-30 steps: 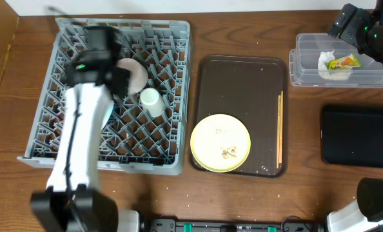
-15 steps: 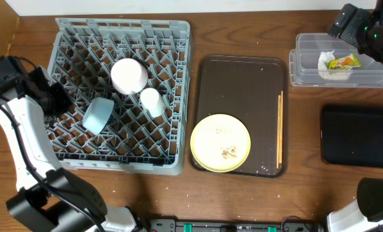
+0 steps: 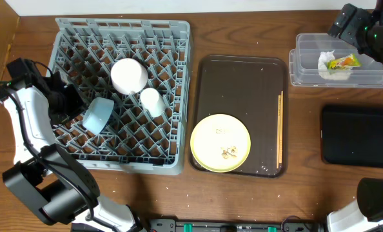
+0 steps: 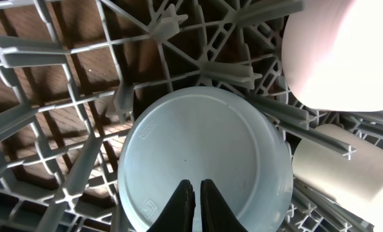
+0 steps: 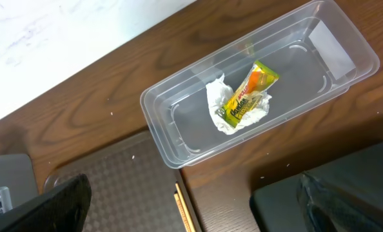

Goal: Sort waste into correct bins and load items into the dishwasher
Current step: 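Push the light-blue bowl upright in the rack with the left gripper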

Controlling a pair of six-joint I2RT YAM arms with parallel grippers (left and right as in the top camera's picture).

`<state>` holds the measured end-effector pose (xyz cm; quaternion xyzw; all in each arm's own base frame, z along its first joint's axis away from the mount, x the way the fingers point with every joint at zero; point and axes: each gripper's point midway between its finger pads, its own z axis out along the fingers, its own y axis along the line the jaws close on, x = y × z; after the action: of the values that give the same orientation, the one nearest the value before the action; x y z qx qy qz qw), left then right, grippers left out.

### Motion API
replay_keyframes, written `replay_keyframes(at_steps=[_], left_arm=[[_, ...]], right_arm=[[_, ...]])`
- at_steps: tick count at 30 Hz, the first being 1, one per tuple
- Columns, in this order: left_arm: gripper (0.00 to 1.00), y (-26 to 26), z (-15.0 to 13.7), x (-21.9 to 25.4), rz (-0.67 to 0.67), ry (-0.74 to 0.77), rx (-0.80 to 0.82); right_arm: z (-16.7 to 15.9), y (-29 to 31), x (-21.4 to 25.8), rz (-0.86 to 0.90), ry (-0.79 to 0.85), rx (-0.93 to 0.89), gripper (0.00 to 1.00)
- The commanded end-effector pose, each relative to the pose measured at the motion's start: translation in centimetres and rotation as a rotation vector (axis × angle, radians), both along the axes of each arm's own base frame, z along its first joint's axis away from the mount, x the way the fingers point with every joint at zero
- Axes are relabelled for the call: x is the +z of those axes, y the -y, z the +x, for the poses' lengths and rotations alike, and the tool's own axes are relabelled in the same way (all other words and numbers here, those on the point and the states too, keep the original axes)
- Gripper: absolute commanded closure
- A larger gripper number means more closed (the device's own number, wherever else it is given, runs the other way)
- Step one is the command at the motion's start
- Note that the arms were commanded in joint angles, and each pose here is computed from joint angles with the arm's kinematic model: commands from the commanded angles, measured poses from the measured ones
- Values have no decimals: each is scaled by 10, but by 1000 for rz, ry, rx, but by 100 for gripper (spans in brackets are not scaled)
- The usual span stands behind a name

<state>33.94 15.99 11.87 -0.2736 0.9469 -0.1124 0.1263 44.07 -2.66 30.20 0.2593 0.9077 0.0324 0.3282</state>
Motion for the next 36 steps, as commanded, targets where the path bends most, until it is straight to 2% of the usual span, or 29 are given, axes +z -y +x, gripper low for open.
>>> replay_keyframes(at_steps=[1,10,16,24,28,31,36], left_arm=[[92,6,3,-1,-40,10,-7],[92,24,1,2,-123,25,-49],[92,53,2,14,-283,74,-97],[92,90,-13,15,-338,-1,-215],[92,84,-5,19,-270,38,-231],[92,55,1,29,-159,71,-153],[92,-48,-18,31,205,-22,226]], right_arm=[[0,2,2,-2,5,-4,1],[0,2,2,-2,5,-4,1],[0,2,2,-2,5,-4,1],[0,2,2,-2,5,-4,1],[0,2,2,-2,5,-4,1],[0,2,2,-2,5,-5,1],[0,2,2,-2,5,-4,1]])
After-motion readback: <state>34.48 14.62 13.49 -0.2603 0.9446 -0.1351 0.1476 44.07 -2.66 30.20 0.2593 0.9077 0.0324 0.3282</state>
